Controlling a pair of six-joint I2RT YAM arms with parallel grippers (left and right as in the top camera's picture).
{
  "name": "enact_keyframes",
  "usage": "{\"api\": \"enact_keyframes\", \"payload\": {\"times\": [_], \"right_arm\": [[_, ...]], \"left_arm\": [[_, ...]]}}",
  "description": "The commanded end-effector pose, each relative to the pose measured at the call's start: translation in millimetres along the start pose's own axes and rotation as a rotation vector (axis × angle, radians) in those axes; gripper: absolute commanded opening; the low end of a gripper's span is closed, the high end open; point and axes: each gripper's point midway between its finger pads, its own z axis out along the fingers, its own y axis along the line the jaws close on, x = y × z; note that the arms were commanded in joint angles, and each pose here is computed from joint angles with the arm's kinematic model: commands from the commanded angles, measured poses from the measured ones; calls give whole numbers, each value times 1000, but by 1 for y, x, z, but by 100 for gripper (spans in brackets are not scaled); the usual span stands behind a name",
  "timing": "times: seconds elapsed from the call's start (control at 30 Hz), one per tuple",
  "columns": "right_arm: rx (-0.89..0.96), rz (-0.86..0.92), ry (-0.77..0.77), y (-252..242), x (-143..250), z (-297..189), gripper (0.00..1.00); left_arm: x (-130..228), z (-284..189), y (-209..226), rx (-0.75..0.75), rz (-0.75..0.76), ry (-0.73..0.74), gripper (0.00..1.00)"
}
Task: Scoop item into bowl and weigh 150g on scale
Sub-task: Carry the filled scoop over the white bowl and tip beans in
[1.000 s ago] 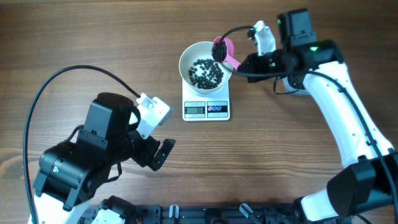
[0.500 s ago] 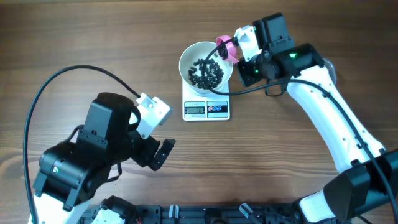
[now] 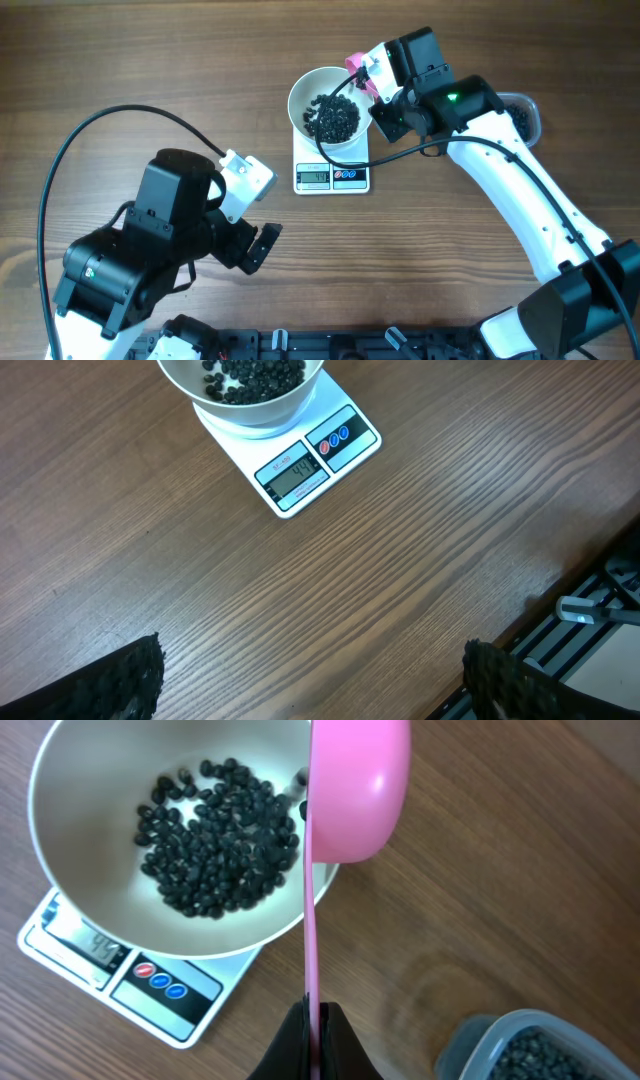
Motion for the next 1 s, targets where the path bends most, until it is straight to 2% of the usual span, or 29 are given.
{"api": "enact_keyframes", "payload": {"times": [0.0, 0.3, 0.47, 0.7, 0.97], "right_arm": [[-3, -68, -27, 9, -6, -9, 5], [24, -145, -1, 16, -3, -10, 5], [151, -157, 27, -3, -1, -14, 4], [-49, -136, -34, 32, -9, -12, 4], [31, 88, -70, -10, -13, -49, 4]], "left_arm": [[-3, -4, 2, -9, 11, -18, 100], [-3, -4, 2, -9, 11, -18, 100], [-3, -4, 2, -9, 11, -18, 100], [-3, -4, 2, -9, 11, -18, 100], [-3, -4, 2, -9, 11, -18, 100]]}}
